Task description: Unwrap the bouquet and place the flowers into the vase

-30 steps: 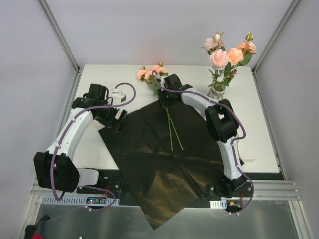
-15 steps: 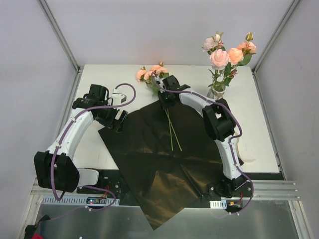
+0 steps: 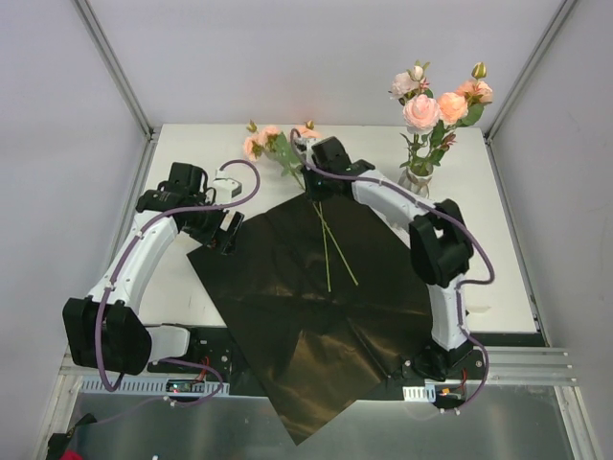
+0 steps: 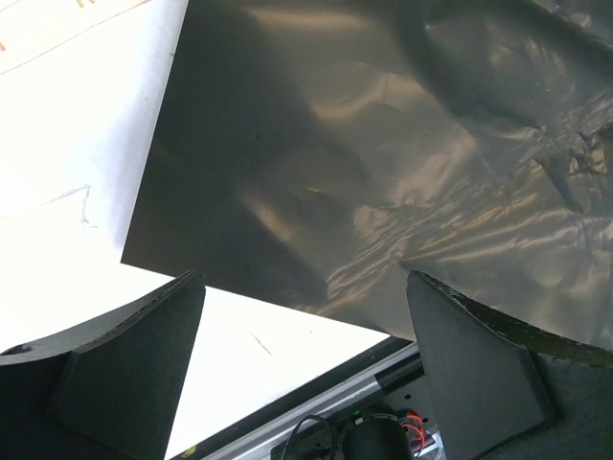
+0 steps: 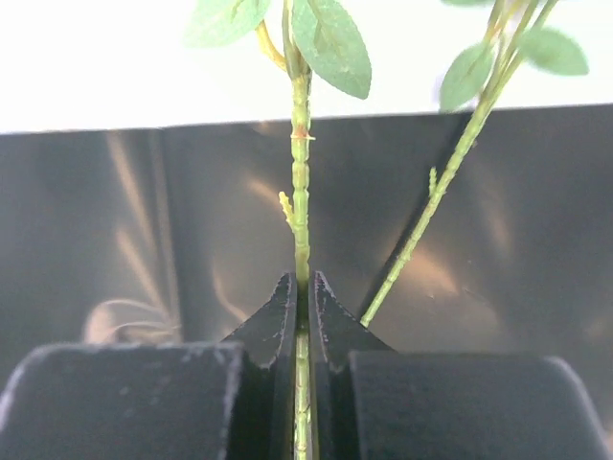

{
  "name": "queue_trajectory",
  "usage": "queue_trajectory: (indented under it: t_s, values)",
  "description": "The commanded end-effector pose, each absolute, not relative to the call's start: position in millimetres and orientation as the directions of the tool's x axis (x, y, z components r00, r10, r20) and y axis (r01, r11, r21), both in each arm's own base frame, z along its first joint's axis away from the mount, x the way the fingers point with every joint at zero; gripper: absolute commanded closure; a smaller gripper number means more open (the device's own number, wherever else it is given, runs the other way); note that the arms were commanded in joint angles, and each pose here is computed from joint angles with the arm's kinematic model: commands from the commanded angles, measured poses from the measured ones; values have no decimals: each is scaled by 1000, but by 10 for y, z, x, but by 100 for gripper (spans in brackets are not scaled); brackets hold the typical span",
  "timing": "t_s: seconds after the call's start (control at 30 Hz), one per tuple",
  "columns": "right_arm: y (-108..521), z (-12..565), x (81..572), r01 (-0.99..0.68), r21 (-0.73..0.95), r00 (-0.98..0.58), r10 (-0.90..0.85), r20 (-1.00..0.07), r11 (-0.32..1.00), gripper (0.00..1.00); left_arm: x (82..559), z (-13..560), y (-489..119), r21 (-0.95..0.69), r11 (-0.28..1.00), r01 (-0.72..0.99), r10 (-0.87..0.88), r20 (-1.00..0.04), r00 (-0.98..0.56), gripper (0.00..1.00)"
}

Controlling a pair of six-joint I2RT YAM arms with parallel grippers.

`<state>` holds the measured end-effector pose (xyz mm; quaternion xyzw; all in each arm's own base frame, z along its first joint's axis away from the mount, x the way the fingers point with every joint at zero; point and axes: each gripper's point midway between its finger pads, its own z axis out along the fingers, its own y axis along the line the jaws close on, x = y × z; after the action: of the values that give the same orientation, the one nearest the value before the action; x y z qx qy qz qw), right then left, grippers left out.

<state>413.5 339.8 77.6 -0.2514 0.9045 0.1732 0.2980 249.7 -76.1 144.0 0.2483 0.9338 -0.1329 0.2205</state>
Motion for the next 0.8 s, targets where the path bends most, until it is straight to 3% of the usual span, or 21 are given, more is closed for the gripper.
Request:
queue_trajectory:
  t_s: [0.0,0.2,0.3,0.33,0.4,0.5,0.77]
  values:
    - [3537,2529,4199,-627,219,-462,-130,-877,748,99,2481,1552,-748,-130,844,520,389,-520,-761,13]
    - [3252,3809,3939,-671,168,-228,15,-974,722,99,2460,1588,-739,-121,846,518,385,-532,-754,13]
    - [2932,4549,3631,-684,90,-29,96,-995,724,99,2453,1594,-742,-123,847,517,382,-534,-754,13]
    - [2860,4548,3578,-679,69,2,96,-995,731,99,2453,1601,-739,-120,847,518,384,-535,-752,13]
    - [2537,5119,3354,-634,-15,234,173,-957,774,99,2461,1597,-742,-122,847,518,384,-535,-753,13]
    - [2084,5478,3225,-495,-75,418,162,-894,865,99,2477,1619,-742,-120,848,517,382,-538,-752,13]
    - [1083,5856,3121,-163,-93,598,23,-801,982,99,2506,1629,-754,-125,846,518,382,-536,-753,13]
